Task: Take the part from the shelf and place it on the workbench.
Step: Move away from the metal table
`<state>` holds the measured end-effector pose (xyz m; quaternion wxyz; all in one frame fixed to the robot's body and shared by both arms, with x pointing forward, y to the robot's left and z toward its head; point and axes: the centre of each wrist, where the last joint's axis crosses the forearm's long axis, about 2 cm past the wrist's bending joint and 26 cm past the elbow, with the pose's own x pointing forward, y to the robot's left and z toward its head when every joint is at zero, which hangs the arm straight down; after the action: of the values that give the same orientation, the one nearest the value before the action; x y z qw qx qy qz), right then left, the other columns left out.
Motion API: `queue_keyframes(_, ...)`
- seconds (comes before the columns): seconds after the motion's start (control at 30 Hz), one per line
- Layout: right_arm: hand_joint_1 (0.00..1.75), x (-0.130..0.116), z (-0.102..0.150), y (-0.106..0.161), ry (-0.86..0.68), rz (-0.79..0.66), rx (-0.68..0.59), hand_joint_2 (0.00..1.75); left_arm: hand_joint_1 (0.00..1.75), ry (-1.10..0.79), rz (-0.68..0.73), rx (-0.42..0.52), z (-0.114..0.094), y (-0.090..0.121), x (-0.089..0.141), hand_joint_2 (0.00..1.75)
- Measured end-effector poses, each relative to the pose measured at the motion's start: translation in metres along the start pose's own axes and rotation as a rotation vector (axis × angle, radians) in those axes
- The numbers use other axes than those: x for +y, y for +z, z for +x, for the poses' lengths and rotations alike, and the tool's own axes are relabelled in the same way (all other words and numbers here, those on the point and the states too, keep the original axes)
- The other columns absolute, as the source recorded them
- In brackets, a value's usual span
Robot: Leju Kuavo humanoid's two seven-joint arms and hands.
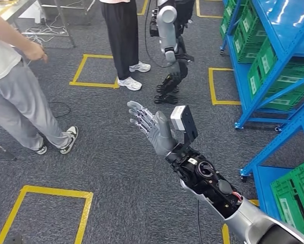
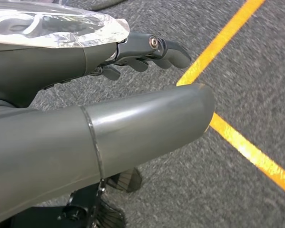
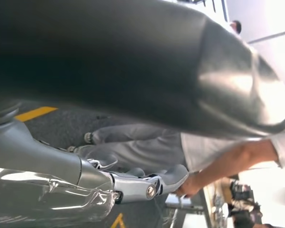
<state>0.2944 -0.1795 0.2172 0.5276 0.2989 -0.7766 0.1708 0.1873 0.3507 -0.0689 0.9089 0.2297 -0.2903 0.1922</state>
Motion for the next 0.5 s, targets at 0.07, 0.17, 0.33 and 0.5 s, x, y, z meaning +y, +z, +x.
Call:
queue_keyframes(0.07,0.0,-0.0004,0.0006,-0.0004,0.001,0.0,-0.003,0.0,0.0,0.001,-0.001,-0.002,0.0012,-0.0001,-0.0006,0.0)
queue_keyframes(0.17,0.0,-0.0002,0.0005,-0.0007,0.001,0.001,-0.002,0.0,0.0,0.0,0.001,-0.001,0.0004,-0.0004,0.0006,0.0)
queue_keyframes(0.33,0.0,-0.0001,-0.0012,0.0002,0.0,-0.001,0.005,0.0,0.0,-0.002,0.003,0.002,-0.0013,-0.0004,0.0019,0.0)
queue_keyframes(0.5,0.0,-0.0003,-0.001,0.0002,0.0,-0.001,0.004,0.0,0.0,0.0,0.002,0.001,-0.0003,-0.0004,0.0011,0.0)
